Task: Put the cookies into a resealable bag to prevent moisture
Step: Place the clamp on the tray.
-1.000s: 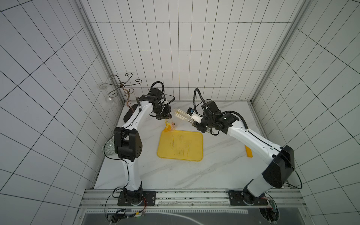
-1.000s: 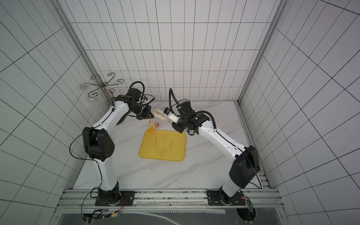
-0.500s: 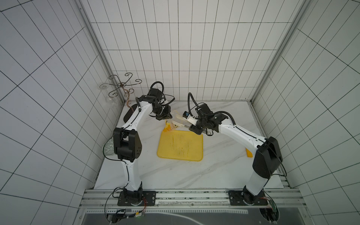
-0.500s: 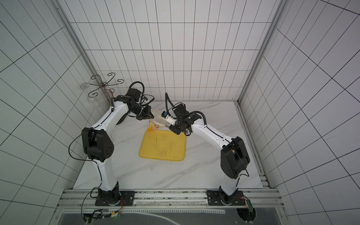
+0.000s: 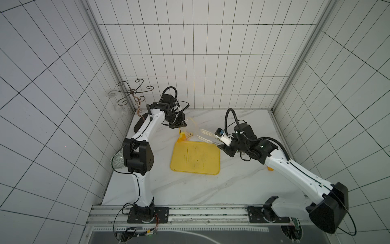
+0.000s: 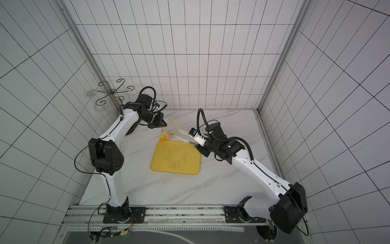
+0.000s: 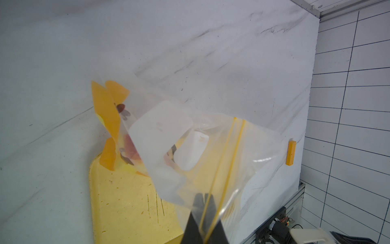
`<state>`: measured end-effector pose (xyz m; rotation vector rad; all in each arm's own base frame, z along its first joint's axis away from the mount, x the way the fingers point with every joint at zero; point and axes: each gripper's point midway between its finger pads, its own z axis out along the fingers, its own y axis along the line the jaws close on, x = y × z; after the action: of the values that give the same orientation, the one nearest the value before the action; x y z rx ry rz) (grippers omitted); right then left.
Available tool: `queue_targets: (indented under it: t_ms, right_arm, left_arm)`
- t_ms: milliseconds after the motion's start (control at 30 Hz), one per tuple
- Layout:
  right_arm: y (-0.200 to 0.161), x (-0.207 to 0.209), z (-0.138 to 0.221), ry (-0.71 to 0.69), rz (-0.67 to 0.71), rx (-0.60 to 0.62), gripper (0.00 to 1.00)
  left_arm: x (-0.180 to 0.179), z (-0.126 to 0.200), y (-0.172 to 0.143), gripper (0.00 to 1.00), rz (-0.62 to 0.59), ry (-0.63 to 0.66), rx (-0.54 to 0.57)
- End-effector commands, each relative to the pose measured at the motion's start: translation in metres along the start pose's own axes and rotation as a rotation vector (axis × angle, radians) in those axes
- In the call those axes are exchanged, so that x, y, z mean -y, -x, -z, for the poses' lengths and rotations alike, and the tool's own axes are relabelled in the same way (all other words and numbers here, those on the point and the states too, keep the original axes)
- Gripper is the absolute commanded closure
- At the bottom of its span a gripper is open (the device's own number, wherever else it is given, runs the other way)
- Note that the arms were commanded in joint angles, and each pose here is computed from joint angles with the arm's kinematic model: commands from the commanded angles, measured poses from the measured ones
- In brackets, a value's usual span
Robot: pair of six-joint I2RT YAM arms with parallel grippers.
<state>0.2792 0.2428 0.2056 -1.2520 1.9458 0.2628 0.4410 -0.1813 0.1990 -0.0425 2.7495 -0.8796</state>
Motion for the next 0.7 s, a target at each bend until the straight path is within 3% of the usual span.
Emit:
queue_targets:
  t_ms: [0,367,533,667]
  right_arm:
    - [-0.024,-0.027,-0.025,0.047,0.007,0.012,0.55]
    - [-0.056,-0.049,-0.093,0.065,0.056,-0.022,0.47]
    - [-0.058,-0.049,-0.095,0.079,0.073,-0.022,0.35]
    - [-0.061,-0.049,-0.093,0.099,0.08,-0.032,0.3]
  left_arm:
    - [0.008,-0.002,0.01,1.0,-0.013,-0.023,0.021]
    - [0.022,0.001,0.015,1.0,-0.014,-0.061,0.038]
    - [0.025,0.003,0.016,1.0,-0.015,-0.067,0.042]
    - [0.022,0.0,0.013,1.0,-0.009,-0.064,0.031]
